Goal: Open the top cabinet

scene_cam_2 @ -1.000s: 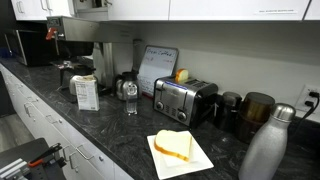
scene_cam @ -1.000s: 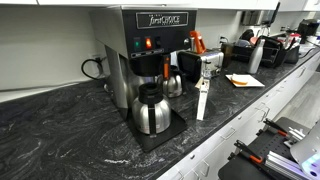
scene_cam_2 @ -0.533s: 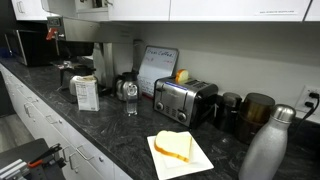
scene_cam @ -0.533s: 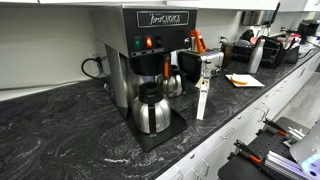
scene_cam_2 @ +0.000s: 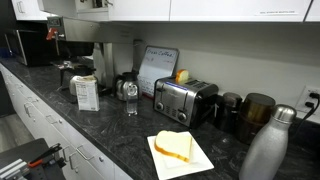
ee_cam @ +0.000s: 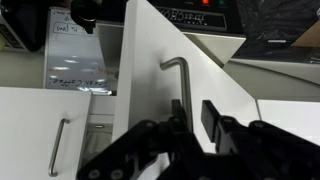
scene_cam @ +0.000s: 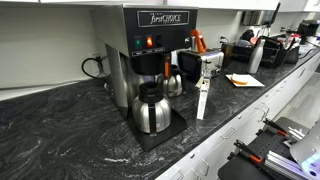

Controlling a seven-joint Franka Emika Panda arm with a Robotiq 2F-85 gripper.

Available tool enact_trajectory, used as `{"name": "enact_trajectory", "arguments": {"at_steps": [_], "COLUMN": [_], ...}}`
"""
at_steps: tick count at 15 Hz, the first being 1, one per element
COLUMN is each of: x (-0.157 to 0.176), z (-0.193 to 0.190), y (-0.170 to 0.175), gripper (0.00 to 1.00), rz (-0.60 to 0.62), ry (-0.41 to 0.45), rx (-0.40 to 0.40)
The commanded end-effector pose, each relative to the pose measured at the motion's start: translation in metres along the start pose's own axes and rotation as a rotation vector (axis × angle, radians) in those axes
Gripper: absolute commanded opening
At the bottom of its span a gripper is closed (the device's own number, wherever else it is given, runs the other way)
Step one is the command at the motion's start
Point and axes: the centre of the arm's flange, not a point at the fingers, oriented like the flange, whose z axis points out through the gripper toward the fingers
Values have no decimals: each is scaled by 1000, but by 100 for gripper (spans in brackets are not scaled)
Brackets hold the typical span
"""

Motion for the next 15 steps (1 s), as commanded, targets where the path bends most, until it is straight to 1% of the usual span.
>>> {"name": "enact_trajectory", "arguments": {"at_steps": [1, 2, 4, 5, 14, 15], "x": [1, 1, 0, 0, 0, 0], "z": [1, 2, 1, 1, 0, 0], "y": [-1, -2, -3, -3, -3, -3], "gripper": [56, 40, 52, 56, 56, 81], "rz": [-2, -2, -4, -4, -4, -4], "ry": [-2, -5, -4, -3, -3, -3], "rx": [5, 5, 6, 6, 5, 5]}}
